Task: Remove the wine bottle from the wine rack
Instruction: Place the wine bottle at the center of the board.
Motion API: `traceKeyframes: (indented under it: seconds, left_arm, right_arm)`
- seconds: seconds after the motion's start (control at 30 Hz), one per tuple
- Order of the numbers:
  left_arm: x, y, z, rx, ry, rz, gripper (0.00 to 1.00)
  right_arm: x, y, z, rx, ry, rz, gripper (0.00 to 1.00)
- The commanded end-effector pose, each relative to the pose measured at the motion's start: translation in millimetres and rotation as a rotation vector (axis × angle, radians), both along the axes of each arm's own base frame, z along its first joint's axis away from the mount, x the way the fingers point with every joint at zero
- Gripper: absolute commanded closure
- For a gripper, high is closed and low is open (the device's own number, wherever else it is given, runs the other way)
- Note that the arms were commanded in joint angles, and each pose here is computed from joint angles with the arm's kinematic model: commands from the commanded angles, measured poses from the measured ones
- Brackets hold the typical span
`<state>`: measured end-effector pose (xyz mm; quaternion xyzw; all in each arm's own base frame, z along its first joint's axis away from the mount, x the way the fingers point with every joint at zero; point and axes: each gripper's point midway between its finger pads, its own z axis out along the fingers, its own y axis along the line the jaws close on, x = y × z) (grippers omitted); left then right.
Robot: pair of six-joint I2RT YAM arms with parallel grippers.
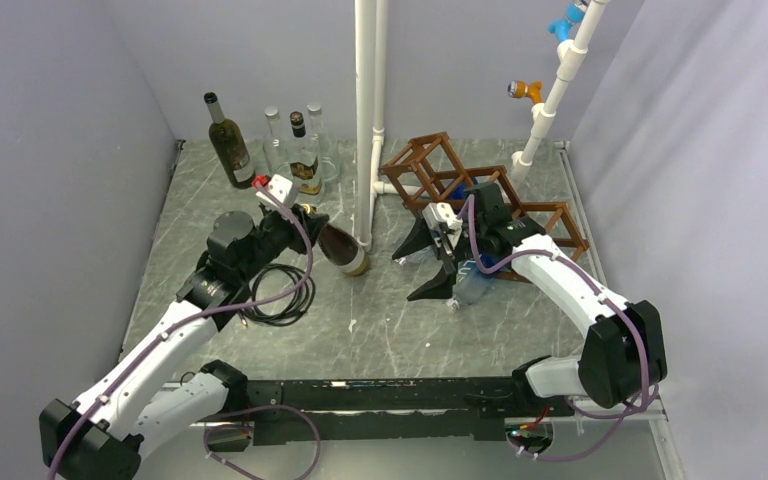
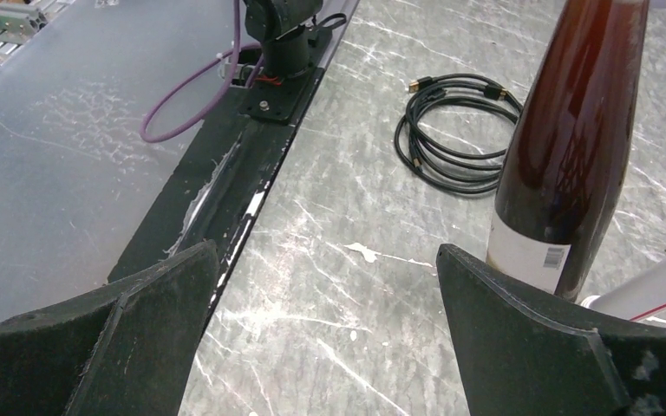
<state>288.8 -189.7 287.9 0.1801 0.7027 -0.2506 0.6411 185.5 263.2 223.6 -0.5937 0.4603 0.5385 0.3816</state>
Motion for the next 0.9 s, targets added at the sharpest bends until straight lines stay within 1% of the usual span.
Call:
traceKeyframes:
  seconds: [0.0,0.37,0.4,0.53,0.87]
  left_arm:
    - [17.6,20.9,95.1,-0.039,-0.261,0.069,1.0]
    - [62.0,42.2,120.4,0.029,-0.269,0.107,1.0]
    - [68.1,45.3,122.0,0.062,-0.28,0.113,1.0]
    - [88.9,49.4,124.9,0.097,-0.268,0.117,1.0]
    - [133.7,48.5,123.8,0.105,-0.234,0.106,1.0]
  right_arm:
    - [-5.0,-1.6,11.2,0.055,-0.036,0.029,0.0]
    - [-1.6,-3.6,9.4,0.05,-0.038,0.016,0.0]
    - [-1.6,-3.7,8.9,0.049,-0.036,0.016,0.0]
    - [-0.1,-4.5,7.5,0.045,-0.04,0.009,0.0]
    - [1.6,-5.1,2.9,0.033,-0.041,0.004,0.0]
